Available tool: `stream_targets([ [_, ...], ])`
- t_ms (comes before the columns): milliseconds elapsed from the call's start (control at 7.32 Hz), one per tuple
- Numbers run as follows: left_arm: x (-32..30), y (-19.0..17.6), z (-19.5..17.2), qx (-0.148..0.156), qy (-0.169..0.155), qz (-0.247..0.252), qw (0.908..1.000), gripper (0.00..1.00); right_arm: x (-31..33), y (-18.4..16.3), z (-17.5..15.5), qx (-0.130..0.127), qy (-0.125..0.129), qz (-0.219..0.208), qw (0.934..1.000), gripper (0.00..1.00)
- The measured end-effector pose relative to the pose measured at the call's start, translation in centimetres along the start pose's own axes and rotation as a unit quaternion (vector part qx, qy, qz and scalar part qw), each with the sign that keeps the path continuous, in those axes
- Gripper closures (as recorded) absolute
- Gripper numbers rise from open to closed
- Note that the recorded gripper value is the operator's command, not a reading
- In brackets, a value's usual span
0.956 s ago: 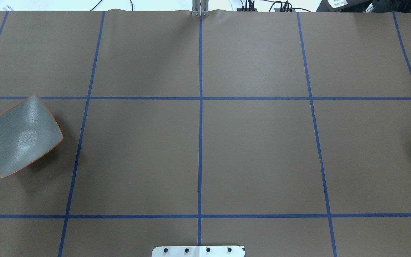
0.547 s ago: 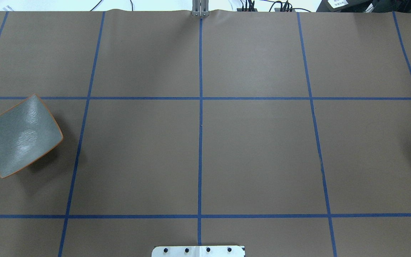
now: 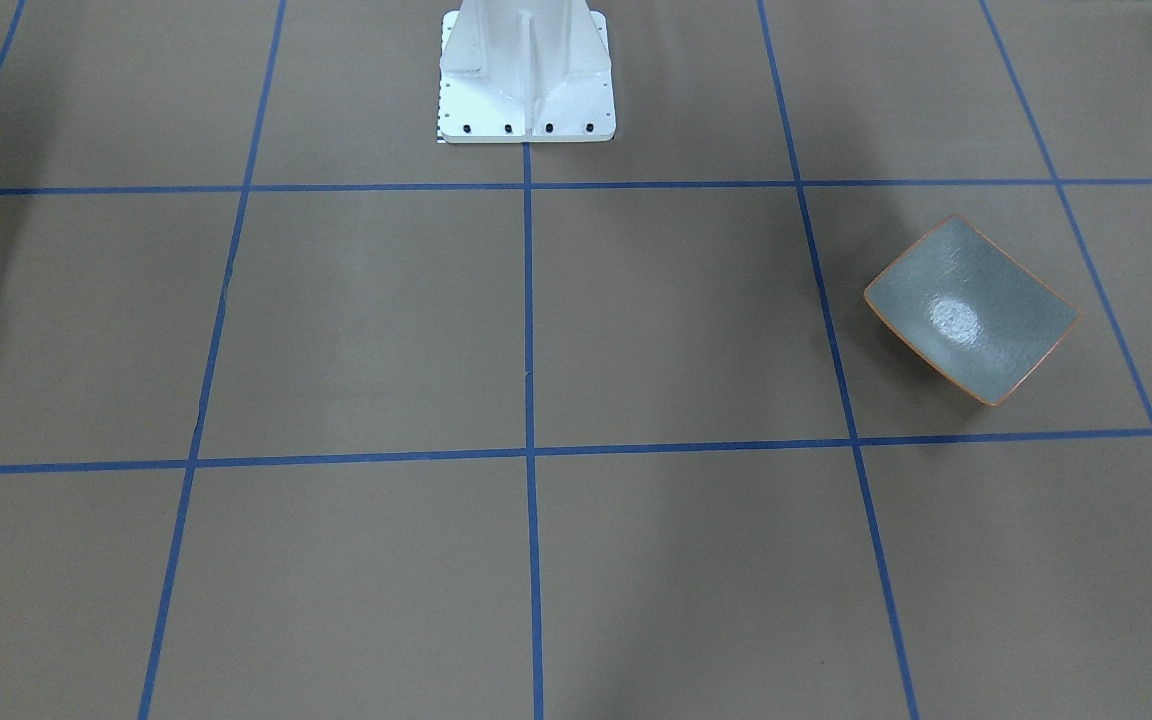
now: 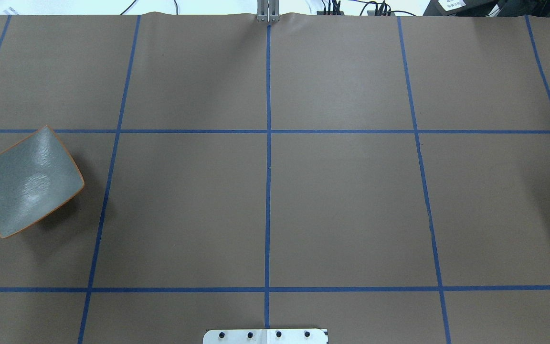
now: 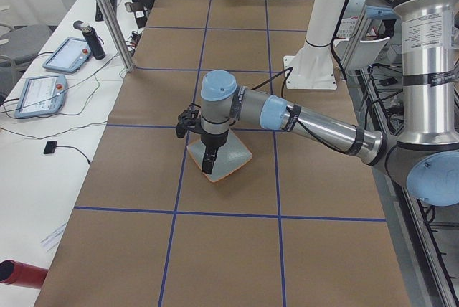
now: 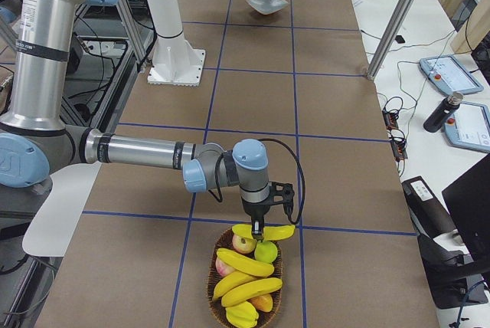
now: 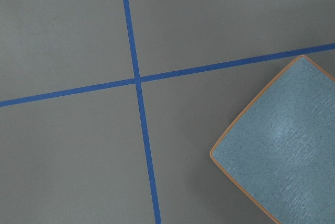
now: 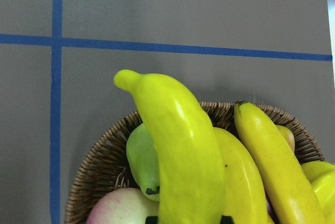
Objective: Transfer all bananas from basket to plate
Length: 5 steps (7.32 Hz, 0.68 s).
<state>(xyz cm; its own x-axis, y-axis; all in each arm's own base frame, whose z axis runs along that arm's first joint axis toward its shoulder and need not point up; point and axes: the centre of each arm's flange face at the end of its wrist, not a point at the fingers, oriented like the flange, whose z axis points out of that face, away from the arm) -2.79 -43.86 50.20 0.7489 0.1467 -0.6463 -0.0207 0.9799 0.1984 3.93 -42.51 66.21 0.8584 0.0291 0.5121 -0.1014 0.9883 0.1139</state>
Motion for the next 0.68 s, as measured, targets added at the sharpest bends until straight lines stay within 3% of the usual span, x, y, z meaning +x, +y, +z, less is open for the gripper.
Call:
stream_targets([
  [410, 4.9, -5.4, -2.7, 0.026, 0.074, -0.025, 0.9966, 0.0, -5.7, -1.8, -4.9, 0.018, -0.09, 0.019, 0.9956, 1.0],
  [683, 13.9, -11.1, -3.3, 0.022, 0.111, -0.043, 0.9926, 0.0, -13.0, -5.3, -7.1, 0.017, -0.142, 0.039, 0.989, 1.0],
])
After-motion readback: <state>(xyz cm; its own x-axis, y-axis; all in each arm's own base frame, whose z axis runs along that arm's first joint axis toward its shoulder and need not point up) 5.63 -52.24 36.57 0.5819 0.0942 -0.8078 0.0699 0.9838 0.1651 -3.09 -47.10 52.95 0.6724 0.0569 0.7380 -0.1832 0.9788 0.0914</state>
